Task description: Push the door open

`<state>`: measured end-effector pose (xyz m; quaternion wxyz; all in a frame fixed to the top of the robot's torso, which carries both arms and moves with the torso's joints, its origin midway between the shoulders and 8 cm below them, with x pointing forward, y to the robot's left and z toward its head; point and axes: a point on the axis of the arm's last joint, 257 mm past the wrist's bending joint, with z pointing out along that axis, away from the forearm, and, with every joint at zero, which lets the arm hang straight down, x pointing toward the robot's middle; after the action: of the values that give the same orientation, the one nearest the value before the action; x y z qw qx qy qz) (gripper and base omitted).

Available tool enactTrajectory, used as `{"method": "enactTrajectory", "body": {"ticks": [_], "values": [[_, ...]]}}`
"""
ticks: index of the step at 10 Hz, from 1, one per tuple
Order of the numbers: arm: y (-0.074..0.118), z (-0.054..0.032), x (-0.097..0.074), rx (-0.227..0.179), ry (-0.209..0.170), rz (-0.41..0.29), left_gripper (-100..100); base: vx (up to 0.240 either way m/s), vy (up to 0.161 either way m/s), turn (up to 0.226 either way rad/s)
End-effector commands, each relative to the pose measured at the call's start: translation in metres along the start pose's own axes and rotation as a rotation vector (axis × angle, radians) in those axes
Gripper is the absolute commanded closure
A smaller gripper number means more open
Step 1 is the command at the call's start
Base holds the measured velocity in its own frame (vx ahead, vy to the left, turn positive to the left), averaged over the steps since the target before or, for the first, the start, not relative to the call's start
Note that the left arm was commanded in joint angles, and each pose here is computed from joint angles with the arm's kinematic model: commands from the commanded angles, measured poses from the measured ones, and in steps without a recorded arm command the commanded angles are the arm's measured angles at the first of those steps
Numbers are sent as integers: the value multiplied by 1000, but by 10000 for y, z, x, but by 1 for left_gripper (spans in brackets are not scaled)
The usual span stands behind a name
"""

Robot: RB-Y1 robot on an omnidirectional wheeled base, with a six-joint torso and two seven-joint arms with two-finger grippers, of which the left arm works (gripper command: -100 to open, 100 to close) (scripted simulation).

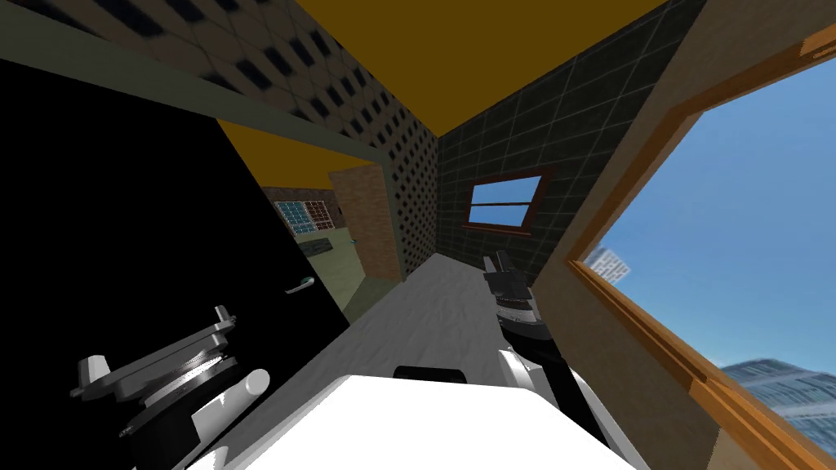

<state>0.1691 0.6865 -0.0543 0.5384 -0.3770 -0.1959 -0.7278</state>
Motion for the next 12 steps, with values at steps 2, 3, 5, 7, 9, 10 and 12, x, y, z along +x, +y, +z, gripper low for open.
{"method": "enactTrajectory", "body": {"ticks": [2, 3, 5, 7, 9, 10, 12], "values": [[-220, -19, -77, 51, -12, -50, -100, -34, 111, -261], [-272, -25, -97, 63, -15, -62, -100, -36, 93, -170], [-430, -46, -155, 101, -21, -97, -100, -41, 72, -214], [-588, -74, -211, 140, -26, -132, -100, -46, 100, -201], [-693, -96, -247, 166, -29, -156, -100, -42, 79, -209], [-798, -122, -283, 192, -30, -179, -100, -57, 90, -232], [-900, -153, -319, 218, -32, -202, -100, -37, 72, -188]]}}
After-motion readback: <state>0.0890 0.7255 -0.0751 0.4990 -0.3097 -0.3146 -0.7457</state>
